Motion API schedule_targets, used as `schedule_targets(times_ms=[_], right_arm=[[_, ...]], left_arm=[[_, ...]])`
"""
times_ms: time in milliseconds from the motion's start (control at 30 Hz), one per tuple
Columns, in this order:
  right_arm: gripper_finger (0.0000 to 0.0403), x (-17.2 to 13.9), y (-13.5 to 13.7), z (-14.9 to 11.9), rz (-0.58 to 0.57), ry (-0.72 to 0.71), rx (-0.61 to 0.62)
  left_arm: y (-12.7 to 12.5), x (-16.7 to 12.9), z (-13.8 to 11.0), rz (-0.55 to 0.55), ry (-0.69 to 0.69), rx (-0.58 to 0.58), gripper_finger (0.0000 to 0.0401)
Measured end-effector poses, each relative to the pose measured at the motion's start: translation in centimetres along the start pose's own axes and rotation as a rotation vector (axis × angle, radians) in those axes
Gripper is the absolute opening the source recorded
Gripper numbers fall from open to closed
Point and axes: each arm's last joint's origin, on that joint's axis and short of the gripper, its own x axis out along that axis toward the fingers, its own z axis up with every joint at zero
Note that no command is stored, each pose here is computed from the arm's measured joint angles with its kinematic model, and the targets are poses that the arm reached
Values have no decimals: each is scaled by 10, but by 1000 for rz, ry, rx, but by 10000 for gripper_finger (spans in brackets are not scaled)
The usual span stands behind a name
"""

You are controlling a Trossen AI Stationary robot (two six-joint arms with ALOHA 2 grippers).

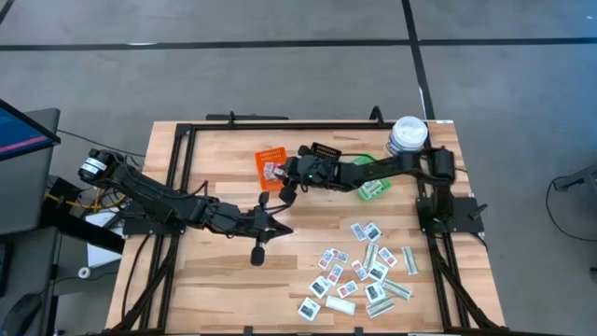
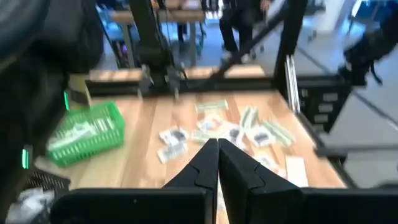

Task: Pick & Place First Aid Supplies
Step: Put the orange ointment pack into the orange basket

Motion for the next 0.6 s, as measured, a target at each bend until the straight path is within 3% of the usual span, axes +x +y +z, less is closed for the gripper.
schedule_targets(times_ms=[167,367,500,600], right_arm=[[131,-57,22,24,142,119,-60],[124,-137,46,37,40,209,-183],[123,-176,59,27,92,255,-159],[123,-192,67,1,134,263,-108]], left_arm=[[-4,8,-14,-24,79,24,11],[-14,35,-44,-115,150,57,11],[-18,58,-63,-166,121,43,20],[-17,70,-74,-230,88,29,39]])
